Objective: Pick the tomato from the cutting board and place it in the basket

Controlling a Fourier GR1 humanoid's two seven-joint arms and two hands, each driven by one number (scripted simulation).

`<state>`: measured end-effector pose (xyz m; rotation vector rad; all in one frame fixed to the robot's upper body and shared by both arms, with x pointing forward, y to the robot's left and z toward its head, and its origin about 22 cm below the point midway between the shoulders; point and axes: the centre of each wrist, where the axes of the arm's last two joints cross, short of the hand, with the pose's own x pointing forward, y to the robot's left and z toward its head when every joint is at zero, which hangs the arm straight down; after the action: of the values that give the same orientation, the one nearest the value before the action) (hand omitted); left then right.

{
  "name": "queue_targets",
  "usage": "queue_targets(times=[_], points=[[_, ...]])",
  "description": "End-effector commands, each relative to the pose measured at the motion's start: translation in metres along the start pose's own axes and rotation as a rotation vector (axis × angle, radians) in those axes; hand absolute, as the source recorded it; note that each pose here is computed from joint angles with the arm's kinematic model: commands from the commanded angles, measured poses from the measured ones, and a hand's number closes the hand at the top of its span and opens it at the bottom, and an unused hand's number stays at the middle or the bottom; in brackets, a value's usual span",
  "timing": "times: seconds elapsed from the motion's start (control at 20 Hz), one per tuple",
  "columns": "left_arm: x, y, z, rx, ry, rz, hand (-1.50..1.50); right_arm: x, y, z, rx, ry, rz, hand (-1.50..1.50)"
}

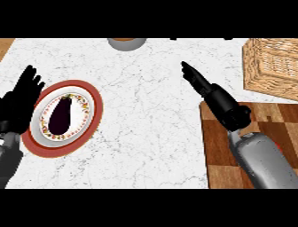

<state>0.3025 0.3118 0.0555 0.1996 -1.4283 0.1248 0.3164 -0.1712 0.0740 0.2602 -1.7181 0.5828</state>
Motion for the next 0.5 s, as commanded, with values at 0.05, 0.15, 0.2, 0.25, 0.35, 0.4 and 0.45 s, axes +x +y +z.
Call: queue_targets(times=[0.05, 0.15, 0.2, 0.25, 0.35, 0.4, 0.45], points=[[-0.011, 0.019, 0.009, -0.024, -0.001, -0.051, 0.00, 0.005, -0.078, 0.033, -0.099, -0.183, -0.114, 1.50], [-0.001, 0.014, -0.001, 0.000, -0.022, -0.085, 0.00, 0.001, -0.113, 0.049, -0.192, -0.327, -0.231, 1.50], [0.006, 0.019, 0.003, -0.017, -0.030, -0.119, 0.00, 0.008, -0.130, 0.055, -0.250, -0.394, -0.275, 1.50], [0.004, 0.017, 0.003, -0.019, -0.044, -0.144, 0.00, 0.012, -0.142, 0.059, -0.274, -0.464, -0.317, 1.50], [-0.008, 0.008, 0.003, -0.082, 0.015, -0.122, 0.00, 0.016, -0.144, 0.076, 0.093, -0.417, 0.003, 1.50], [-0.021, 0.001, 0.011, -0.090, 0.030, -0.109, 0.00, 0.013, -0.134, 0.078, 0.120, -0.456, 0.073, -1.50], [-0.009, 0.011, 0.009, -0.091, 0.042, -0.121, 0.00, 0.003, -0.128, 0.094, 0.103, -0.464, 0.141, -1.50]])
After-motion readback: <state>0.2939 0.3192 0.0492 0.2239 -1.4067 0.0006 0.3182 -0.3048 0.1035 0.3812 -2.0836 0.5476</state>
